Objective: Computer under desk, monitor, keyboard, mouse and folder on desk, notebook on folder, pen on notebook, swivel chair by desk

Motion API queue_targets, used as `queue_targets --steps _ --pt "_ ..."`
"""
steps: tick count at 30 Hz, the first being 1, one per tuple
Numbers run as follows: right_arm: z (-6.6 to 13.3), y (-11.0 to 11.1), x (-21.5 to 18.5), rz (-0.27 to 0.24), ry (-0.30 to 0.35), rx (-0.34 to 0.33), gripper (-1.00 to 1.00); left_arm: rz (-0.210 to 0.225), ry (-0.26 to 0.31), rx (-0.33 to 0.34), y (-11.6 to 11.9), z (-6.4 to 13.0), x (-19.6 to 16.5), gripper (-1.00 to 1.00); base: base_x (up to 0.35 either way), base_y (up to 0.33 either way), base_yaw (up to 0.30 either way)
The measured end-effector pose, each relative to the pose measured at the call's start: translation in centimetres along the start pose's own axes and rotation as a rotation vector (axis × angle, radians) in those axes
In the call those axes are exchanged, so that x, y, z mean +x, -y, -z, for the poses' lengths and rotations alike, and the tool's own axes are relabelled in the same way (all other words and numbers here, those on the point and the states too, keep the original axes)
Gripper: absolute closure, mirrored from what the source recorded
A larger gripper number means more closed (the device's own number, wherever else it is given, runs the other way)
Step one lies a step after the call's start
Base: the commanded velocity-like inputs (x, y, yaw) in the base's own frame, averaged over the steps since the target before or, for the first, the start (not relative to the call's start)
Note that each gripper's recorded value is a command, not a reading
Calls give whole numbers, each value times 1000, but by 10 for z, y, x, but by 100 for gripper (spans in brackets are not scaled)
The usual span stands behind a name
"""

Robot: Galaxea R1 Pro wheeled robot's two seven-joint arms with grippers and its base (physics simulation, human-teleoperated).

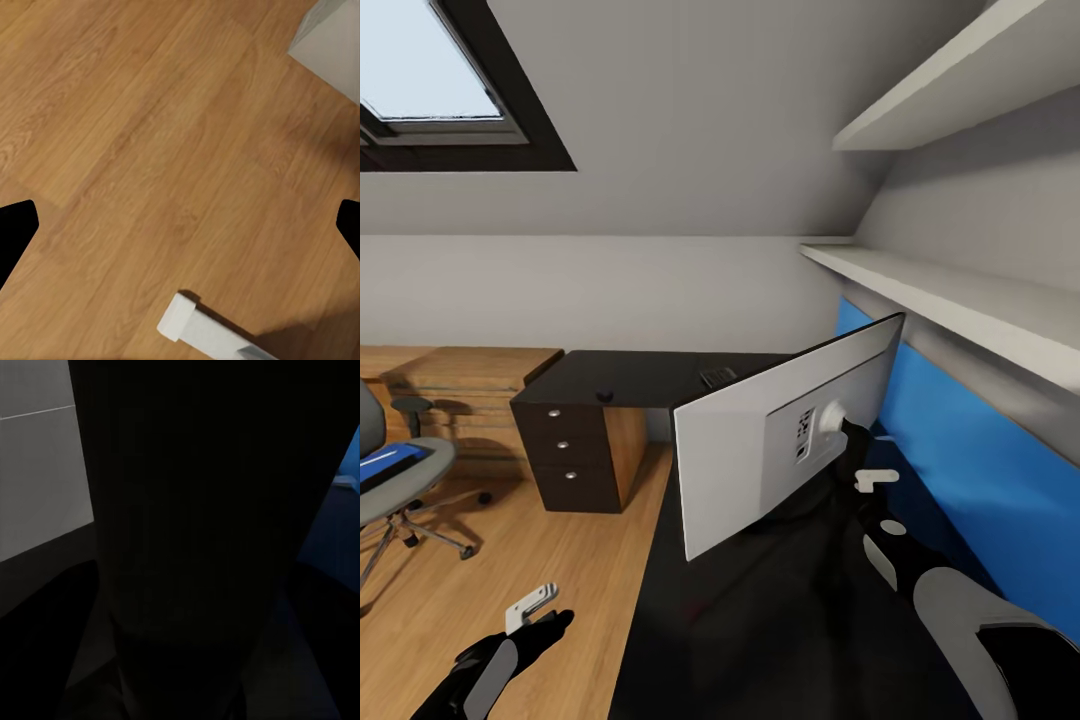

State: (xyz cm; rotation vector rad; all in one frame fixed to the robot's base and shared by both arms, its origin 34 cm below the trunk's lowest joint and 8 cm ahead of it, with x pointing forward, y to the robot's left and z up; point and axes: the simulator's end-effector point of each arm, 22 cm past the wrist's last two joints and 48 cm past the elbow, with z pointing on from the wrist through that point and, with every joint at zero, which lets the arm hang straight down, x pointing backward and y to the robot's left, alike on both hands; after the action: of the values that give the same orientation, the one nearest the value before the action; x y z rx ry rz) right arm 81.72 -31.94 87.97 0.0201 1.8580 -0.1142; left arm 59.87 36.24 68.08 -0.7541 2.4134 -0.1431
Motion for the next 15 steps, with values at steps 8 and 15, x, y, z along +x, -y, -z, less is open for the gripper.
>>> queue_targets --steps 8,15 --pt "0 1 0 -4 0 2 100 0 -1 -1 0 0 0 -100 5 -78 0" --pt "0 0 0 -1 -1 1 100 0 -1 -1 0 0 0 -100 0 -3 0"
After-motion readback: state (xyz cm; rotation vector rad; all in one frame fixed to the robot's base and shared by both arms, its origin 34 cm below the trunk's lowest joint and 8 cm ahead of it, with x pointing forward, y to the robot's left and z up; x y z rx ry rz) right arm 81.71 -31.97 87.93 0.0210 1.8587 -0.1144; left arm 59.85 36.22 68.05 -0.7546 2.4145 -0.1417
